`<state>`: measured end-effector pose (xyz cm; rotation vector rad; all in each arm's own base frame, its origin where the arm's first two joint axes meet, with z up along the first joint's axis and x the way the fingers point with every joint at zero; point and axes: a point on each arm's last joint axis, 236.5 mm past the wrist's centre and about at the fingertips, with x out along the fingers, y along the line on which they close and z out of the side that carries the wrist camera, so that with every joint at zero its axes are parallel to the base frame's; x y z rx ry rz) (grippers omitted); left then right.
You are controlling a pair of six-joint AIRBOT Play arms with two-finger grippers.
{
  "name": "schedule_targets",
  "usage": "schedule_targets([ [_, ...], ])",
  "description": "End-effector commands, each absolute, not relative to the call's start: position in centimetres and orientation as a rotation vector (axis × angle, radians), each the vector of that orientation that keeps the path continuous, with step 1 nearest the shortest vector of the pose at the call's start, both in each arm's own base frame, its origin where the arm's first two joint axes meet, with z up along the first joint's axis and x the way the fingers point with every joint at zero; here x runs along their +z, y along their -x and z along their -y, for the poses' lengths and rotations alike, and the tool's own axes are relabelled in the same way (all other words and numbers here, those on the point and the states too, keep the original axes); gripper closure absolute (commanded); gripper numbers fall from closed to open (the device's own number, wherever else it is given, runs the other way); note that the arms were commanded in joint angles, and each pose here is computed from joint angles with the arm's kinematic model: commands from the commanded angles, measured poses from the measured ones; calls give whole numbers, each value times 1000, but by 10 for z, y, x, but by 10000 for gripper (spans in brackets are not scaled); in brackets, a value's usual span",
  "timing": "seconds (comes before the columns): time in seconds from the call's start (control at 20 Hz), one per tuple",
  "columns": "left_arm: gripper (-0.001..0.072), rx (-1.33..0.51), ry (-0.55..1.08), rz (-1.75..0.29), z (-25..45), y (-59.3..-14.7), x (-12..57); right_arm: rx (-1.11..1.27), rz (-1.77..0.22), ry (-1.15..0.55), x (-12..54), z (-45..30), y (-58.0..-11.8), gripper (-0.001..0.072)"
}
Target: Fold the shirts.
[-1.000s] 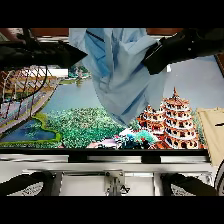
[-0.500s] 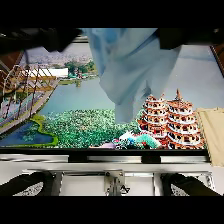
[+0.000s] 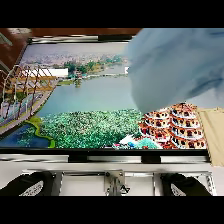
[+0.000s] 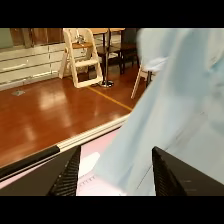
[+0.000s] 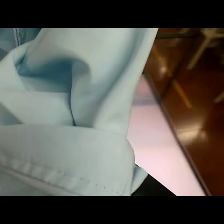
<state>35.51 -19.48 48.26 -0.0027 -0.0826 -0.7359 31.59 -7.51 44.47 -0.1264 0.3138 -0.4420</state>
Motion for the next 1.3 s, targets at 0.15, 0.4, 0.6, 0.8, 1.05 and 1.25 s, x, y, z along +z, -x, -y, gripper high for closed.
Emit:
schedule_targets([
  [0.15,164,-776,-12,5,202,-353,463,-685,-411,62,428,154,-274,643],
  [0.4,163,-782,2,-53,209,-378,440,69,-522,-102,389,-12,-333,643],
  [0.6,163,-798,16,-79,219,-390,428,458,-626,-223,373,-107,-337,643],
  [0.8,203,-792,42,-18,227,-391,443,635,-751,-139,340,-176,-332,643],
  [1.05,141,-786,-30,-2,241,-400,433,836,-862,-42,303,-256,-316,643],
  [1.25,50,-797,-42,-61,250,-414,409,884,-865,46,294,-278,-302,643],
])
